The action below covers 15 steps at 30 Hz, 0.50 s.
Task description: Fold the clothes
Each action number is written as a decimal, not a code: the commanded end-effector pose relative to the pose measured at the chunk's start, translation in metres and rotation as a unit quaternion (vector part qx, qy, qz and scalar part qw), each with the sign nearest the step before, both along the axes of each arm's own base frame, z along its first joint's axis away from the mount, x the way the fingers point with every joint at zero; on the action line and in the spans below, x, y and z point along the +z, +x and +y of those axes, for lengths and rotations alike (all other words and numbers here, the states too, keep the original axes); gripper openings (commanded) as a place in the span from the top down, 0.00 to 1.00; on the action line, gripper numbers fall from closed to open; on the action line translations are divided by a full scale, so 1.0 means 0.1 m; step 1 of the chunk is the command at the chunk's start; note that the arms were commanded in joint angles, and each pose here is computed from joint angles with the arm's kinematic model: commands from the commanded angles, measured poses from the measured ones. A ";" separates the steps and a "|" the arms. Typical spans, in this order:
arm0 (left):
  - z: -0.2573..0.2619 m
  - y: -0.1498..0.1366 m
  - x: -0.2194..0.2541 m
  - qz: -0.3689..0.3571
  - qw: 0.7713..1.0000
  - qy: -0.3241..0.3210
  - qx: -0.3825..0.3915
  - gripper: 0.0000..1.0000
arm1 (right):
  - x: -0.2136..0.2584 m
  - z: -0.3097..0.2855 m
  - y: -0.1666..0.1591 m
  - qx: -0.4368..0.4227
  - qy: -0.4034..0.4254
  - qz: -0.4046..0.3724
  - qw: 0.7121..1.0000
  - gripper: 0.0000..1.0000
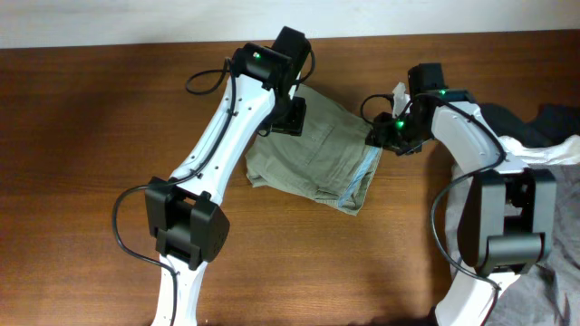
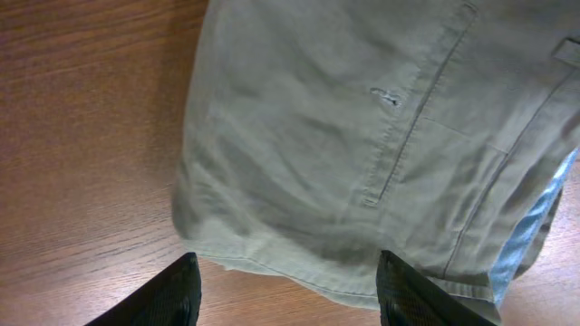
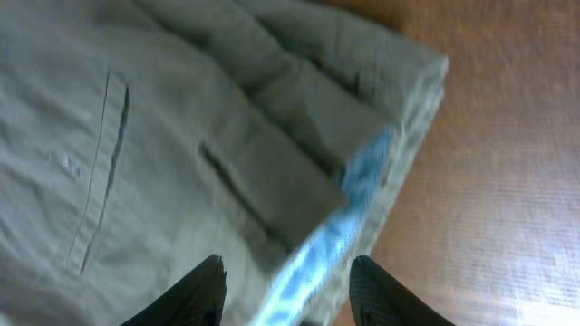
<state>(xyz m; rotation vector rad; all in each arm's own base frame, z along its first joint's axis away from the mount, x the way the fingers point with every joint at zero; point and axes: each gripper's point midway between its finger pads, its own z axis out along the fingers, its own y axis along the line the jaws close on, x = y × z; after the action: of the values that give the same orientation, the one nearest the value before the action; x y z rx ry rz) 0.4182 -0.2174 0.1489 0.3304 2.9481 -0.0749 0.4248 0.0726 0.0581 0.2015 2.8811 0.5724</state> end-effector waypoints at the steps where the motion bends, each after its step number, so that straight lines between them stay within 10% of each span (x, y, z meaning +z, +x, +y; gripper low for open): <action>1: 0.02 -0.02 0.19 -0.020 1.000 -0.003 -0.008 0.37 | -0.02 0.06 0.09 -0.001 0.009 -0.012 1.000 0.51; 15: 0.01 0.00 0.19 -0.025 1.000 -0.006 -0.008 0.36 | -0.28 0.01 0.24 0.000 -0.007 -0.022 1.000 0.60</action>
<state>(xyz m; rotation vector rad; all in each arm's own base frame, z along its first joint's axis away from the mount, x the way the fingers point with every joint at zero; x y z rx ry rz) 0.4190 -0.2185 0.1494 0.3376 2.9419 -0.0780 0.4470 0.0657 0.0284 0.1991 2.8509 0.5022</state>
